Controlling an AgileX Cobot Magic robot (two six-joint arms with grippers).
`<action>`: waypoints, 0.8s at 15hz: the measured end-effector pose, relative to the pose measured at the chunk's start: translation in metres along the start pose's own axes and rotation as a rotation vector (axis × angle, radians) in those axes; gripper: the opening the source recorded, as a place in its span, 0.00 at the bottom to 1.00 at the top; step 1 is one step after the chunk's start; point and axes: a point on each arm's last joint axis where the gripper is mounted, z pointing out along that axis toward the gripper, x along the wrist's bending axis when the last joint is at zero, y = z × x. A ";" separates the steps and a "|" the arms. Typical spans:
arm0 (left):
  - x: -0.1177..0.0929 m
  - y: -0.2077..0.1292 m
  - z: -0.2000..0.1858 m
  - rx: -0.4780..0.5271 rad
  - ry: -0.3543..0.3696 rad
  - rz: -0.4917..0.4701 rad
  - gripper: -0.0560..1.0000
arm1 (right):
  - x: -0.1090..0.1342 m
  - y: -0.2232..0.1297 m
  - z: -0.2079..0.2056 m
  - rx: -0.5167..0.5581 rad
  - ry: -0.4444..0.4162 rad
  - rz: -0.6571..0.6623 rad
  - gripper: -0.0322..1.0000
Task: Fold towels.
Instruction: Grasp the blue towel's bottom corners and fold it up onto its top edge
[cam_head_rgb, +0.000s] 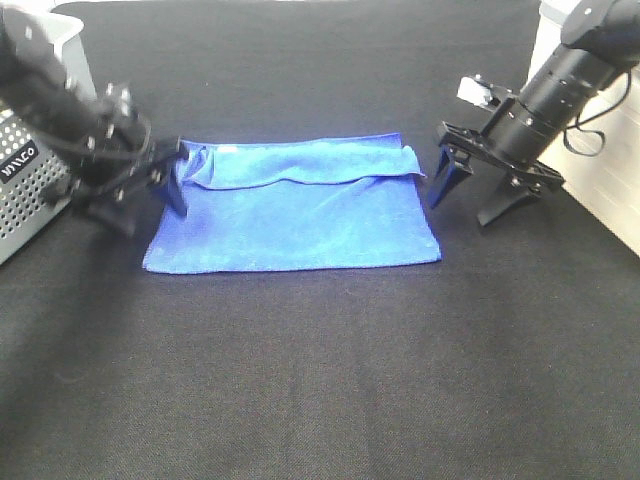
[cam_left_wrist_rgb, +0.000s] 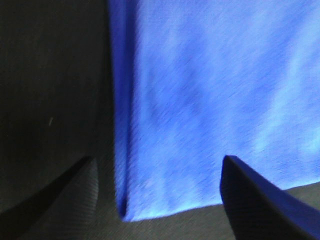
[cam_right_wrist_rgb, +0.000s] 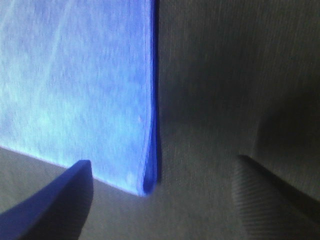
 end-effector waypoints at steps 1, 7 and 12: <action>0.007 -0.010 0.007 0.022 0.019 -0.029 0.68 | -0.001 -0.004 0.001 0.000 -0.001 -0.015 0.73; 0.008 -0.014 0.016 -0.021 0.030 -0.038 0.68 | -0.005 -0.006 0.019 -0.040 0.047 0.011 0.73; 0.003 -0.019 0.031 0.004 0.008 -0.071 0.67 | -0.007 -0.005 0.031 -0.023 0.071 0.012 0.70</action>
